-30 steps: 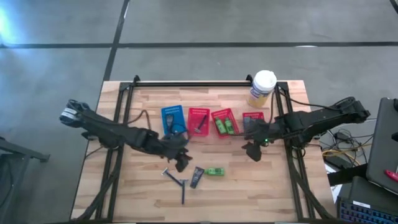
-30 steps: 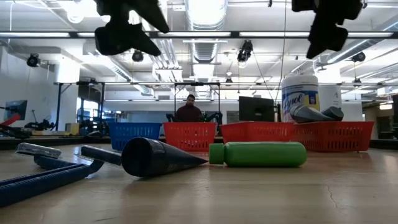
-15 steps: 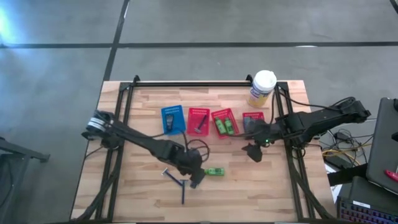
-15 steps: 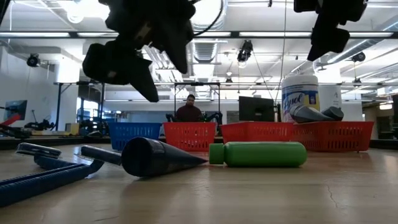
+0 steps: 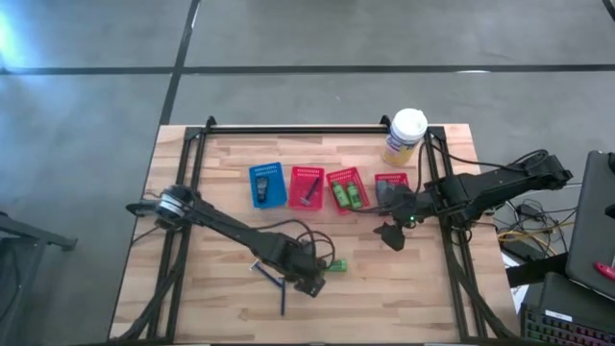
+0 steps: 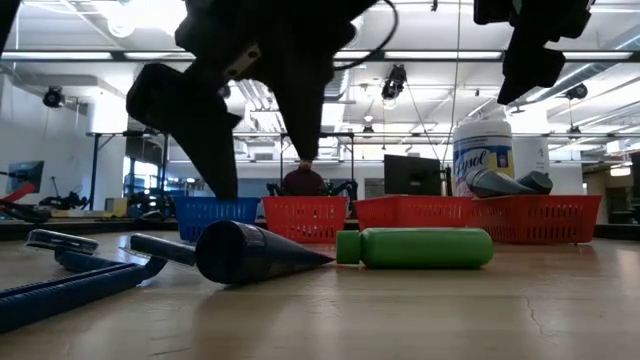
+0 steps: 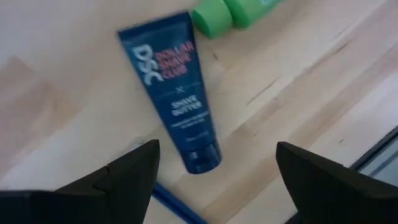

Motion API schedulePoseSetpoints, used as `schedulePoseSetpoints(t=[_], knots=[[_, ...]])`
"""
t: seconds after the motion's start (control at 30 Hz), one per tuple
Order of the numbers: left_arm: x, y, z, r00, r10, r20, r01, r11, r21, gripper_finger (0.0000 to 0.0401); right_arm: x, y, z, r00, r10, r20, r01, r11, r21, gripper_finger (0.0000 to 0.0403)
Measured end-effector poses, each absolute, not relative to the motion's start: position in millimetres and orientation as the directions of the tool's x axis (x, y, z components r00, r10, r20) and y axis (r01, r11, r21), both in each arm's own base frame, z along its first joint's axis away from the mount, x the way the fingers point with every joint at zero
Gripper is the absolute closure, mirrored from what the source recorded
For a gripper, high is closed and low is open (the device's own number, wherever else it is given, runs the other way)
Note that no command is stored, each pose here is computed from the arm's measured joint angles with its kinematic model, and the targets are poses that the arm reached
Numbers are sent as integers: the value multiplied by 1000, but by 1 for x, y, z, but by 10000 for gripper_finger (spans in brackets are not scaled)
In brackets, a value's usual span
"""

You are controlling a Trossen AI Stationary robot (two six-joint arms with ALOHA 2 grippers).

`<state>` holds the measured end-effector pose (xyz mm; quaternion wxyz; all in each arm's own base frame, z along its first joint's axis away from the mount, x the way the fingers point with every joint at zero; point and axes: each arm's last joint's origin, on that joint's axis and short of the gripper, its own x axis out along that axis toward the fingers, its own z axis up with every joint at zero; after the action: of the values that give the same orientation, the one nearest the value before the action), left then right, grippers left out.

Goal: Pick & Place Travel size toiletries
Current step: Put the shave cream into the blue bin

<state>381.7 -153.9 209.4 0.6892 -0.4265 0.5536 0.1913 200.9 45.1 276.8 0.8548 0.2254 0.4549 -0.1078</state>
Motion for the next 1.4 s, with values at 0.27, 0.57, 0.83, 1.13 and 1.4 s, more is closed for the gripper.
schedulePoseSetpoints(t=[0.27,0.57,0.83,1.13,1.4], knots=[[388,-166,178,209,-181,-961,-755,595,-276,78,203,45,274,552,17,-834,400,872,283,111],[385,-165,171,181,-115,-977,-756,619,-213,116,203,45,274,550,14,-835,419,861,290,137],[384,-164,169,179,-88,-980,-716,672,-191,215,203,45,274,549,10,-836,421,860,288,155],[381,-159,182,200,-61,-978,-674,716,-183,278,203,45,274,551,-5,-834,428,860,278,165],[357,-122,267,413,84,-907,-710,654,-262,273,201,46,273,541,-12,-841,435,860,267,141]])
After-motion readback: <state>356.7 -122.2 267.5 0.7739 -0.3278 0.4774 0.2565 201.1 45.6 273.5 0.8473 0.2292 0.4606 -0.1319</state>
